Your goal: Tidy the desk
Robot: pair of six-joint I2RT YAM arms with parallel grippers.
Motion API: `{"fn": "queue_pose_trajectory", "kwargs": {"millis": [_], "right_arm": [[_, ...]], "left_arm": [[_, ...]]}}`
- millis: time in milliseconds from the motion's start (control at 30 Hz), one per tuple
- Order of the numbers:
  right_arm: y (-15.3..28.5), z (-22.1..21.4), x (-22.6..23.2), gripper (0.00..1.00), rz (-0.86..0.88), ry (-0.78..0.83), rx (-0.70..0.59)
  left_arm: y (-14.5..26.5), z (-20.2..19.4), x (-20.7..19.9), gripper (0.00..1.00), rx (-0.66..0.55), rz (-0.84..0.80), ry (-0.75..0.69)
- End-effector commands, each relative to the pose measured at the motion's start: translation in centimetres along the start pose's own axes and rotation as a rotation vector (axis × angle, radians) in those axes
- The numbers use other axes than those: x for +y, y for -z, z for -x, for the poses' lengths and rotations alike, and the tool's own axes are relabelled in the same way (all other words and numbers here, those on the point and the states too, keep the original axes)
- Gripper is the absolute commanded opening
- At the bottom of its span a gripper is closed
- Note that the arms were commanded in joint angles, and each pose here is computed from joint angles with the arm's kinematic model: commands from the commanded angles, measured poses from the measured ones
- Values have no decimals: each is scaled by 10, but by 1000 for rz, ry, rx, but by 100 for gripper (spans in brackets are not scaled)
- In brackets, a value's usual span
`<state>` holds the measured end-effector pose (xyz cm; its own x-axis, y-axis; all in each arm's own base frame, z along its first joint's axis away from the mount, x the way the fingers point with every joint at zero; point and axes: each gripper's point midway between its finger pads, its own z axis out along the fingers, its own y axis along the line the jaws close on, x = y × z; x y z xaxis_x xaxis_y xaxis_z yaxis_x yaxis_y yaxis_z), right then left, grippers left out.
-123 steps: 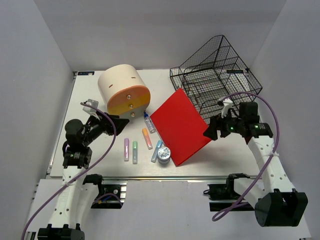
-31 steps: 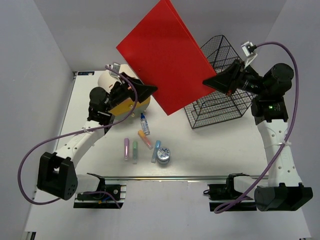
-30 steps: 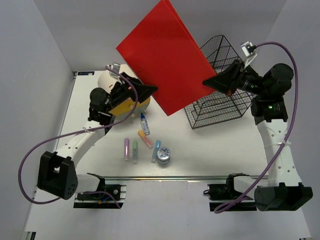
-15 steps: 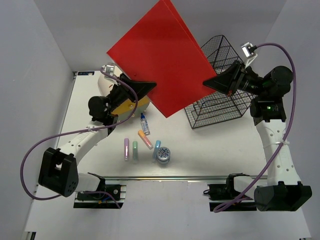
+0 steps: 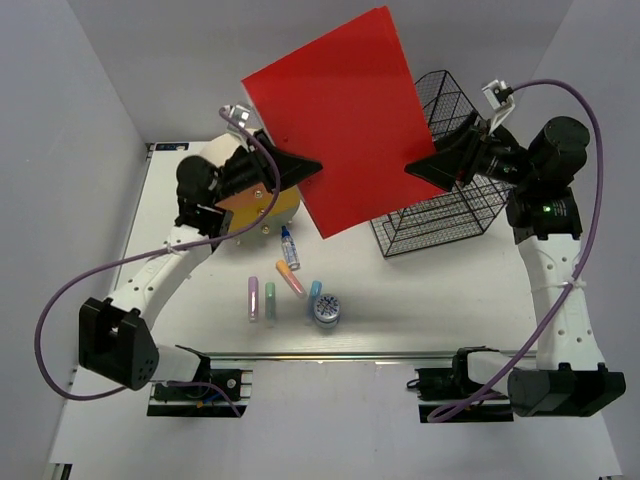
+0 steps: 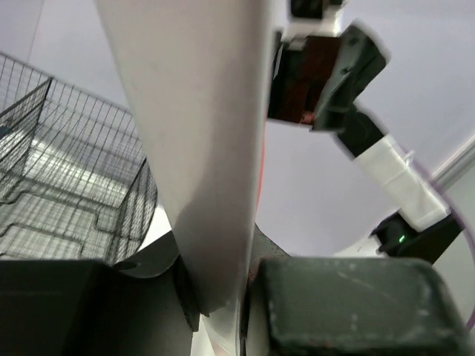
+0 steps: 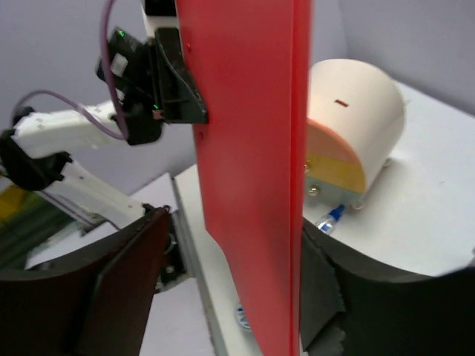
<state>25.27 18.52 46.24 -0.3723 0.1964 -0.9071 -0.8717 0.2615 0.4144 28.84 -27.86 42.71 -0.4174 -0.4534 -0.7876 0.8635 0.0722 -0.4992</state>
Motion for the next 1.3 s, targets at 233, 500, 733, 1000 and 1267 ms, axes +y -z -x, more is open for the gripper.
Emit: {"fn": "queue_pose_trajectory", "kwargs": {"millis": [233,500,733,1000,1267], "right_arm": [[2,17,5,74,16,128,50],[0,16,8,67,97,143,95],[-1,3,-1,36,113,97,121],[-5,-8,-17,27,102,55,115],[-6,-15,-19,2,125,5,120]], "left_arm": [[-7,-21,-1,0,404,-85,-45],[-4,-37,17,0,504,-132,26],[-6,-35,19,0,523,-111,25],[-8,-32,18,0,531,-131,30],[-9,-34,21,0,539,-134,51]]}}
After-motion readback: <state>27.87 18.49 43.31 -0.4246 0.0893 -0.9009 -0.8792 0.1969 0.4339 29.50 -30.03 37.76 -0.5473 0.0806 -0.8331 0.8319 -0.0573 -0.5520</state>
